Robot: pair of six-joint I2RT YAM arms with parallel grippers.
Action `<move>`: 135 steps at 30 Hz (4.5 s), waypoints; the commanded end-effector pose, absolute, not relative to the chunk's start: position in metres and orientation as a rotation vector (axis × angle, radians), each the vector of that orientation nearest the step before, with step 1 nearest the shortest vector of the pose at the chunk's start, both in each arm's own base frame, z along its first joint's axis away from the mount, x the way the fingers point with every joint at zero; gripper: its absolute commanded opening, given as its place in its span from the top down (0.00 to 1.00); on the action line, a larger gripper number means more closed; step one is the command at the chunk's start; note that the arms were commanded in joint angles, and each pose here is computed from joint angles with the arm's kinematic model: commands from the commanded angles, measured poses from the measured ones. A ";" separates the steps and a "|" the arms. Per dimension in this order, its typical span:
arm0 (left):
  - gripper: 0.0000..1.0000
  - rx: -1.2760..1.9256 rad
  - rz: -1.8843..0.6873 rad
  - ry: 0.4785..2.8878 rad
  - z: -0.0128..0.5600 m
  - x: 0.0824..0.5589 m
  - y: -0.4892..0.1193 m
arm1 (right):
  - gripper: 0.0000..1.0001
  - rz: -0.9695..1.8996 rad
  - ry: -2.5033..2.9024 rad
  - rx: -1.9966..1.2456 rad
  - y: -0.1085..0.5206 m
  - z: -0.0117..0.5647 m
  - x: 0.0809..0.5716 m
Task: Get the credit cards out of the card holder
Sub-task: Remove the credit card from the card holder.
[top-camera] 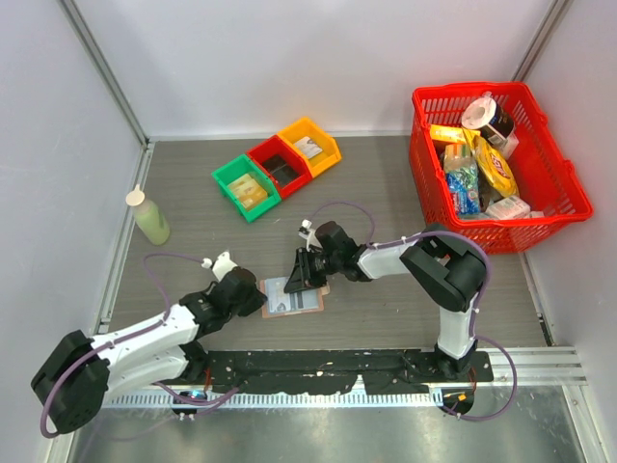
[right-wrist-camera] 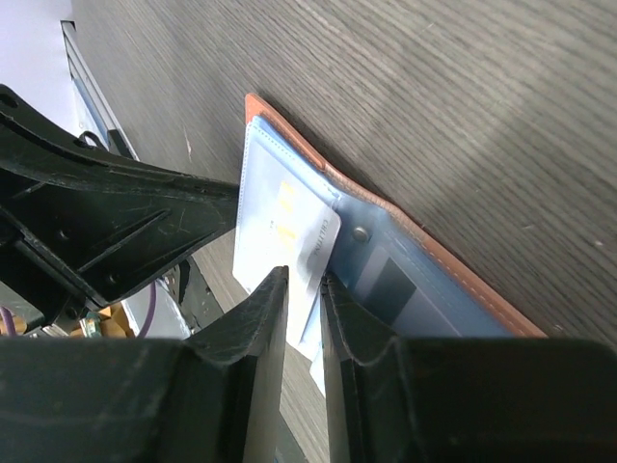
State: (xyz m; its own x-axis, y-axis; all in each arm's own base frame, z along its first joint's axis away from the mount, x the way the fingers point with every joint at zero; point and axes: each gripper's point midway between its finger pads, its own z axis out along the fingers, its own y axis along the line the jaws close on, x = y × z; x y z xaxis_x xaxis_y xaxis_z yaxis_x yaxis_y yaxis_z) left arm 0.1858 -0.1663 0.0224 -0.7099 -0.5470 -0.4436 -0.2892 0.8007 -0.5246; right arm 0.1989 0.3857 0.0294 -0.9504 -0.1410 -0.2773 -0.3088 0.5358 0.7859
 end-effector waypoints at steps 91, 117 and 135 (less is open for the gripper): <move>1.00 -0.468 -0.474 2.619 -0.013 0.177 -0.187 | 0.69 1.671 2.406 -0.341 0.372 0.060 0.211; 0.96 -0.433 -0.722 2.453 0.039 0.197 -0.214 | 0.87 1.659 2.409 -0.318 0.350 0.055 0.218; 1.00 -0.357 -0.758 2.467 0.030 0.208 -0.234 | 0.87 1.656 2.406 -0.318 0.350 0.057 0.218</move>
